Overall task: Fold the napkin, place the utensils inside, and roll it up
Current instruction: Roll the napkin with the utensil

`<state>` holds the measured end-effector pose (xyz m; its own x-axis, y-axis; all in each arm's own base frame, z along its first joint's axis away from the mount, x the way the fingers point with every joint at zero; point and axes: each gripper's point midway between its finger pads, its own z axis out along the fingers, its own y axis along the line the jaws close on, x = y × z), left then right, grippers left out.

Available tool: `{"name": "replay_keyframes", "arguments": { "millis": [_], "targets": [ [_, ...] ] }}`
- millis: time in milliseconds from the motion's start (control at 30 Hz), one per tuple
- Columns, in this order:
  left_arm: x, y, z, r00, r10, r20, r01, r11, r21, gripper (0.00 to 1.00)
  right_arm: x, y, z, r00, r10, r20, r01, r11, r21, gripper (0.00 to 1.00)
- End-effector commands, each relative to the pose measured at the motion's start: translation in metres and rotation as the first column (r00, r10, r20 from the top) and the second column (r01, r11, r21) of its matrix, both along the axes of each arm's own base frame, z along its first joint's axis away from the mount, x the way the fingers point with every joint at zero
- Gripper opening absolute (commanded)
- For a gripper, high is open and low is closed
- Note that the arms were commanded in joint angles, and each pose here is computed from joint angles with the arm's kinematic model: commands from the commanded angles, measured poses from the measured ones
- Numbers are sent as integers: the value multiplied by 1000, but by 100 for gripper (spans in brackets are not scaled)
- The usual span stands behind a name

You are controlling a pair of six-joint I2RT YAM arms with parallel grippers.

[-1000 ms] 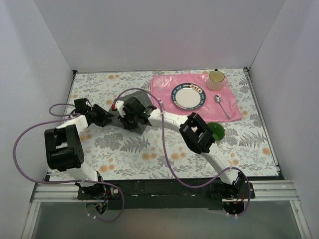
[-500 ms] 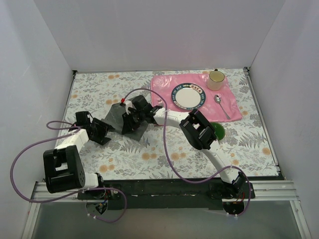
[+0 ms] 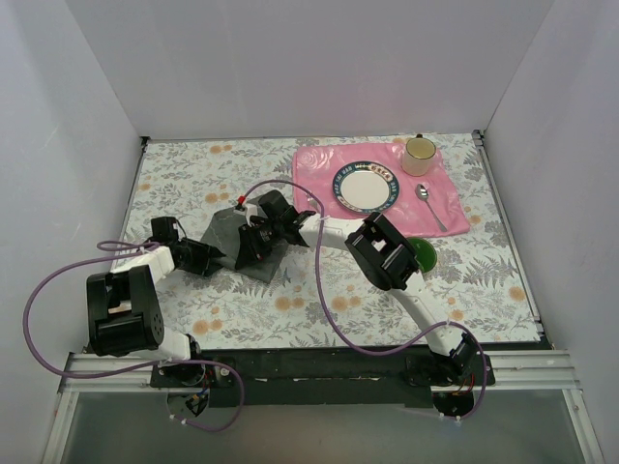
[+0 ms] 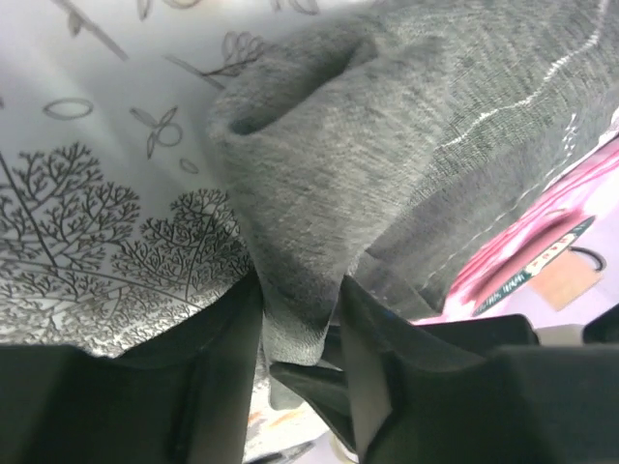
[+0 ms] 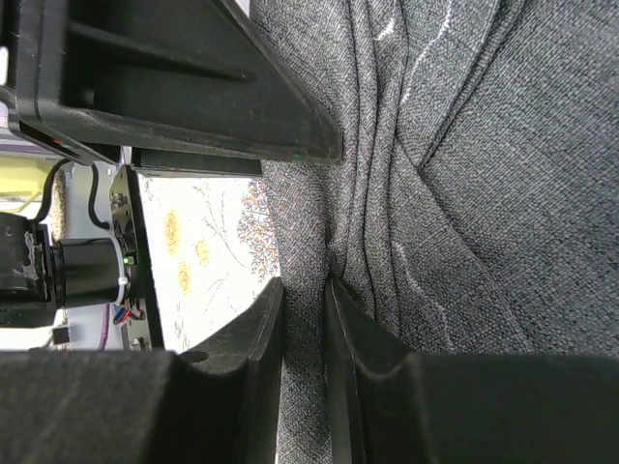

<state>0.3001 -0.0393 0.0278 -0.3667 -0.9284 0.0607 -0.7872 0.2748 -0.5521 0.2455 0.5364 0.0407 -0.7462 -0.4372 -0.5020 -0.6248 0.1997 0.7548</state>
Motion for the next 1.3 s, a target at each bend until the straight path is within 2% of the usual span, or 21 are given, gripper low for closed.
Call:
{"name": "replay_keyframes", "arguments": {
  "millis": [0, 67, 100, 200, 300, 367, 433, 500, 533, 600, 733, 833, 1067, 1267],
  "targets": [
    [-13, 8, -16, 997, 26, -67, -22, 998, 58, 27, -5, -6, -15, 999, 12, -37, -14, 999, -43, 4],
    [-18, 9, -20, 996, 19, -84, -13, 997, 71, 16, 0, -8, -15, 1000, 21, 10, -20, 997, -81, 6],
    [-21, 10, -22, 995, 20, -96, -13, 997, 74, 7, 3, -9, -14, 999, 20, 33, -17, 996, -89, 7],
    [-25, 8, -28, 993, 5, -120, 4, 997, 72, 0, 15, -13, -8, 990, 32, 138, -13, 991, -136, 11],
    [-30, 7, -32, 989, 3, -148, 6, 998, 62, 0, 25, -16, 6, 970, 48, 237, -7, 986, -169, 24],
    [-32, 7, -32, 987, 4, -159, 6, 998, 65, 0, 30, -22, 8, 944, 71, 323, 6, 973, -230, 36],
    [-35, 11, -32, 982, 11, -189, 5, 996, 86, 0, 31, -17, 27, 911, 88, 403, 13, 971, -240, 49],
    [-35, 13, -29, 977, 10, -213, 10, 996, 93, 0, 39, -21, 41, 853, 98, 513, 53, 961, -271, 56],
    [-37, 13, -32, 972, 12, -234, 9, 996, 91, 0, 33, -18, 44, 831, 112, 545, 55, 958, -280, 66],
    [-35, 14, -30, 968, 10, -250, 13, 996, 91, 0, 37, -17, 56, 771, 120, 625, 91, 951, -295, 71],
    [-33, 13, -27, 964, 18, -267, 4, 997, 81, 0, 24, -7, 65, 689, 162, 706, 102, 943, -316, 72],
    [-31, 13, -24, 962, 22, -270, -1, 997, 78, 0, 20, -2, 70, 598, 178, 781, 133, 939, -316, 72],
    [-28, 12, -20, 955, 14, -296, 6, 998, 64, 0, 8, 1, 61, 545, 213, 811, 116, 939, -325, 61],
    [-25, 10, -17, 949, 10, -316, 3, 999, 41, 0, 0, -1, 40, 552, 237, 800, 95, 935, -342, 53]
  ]
}}
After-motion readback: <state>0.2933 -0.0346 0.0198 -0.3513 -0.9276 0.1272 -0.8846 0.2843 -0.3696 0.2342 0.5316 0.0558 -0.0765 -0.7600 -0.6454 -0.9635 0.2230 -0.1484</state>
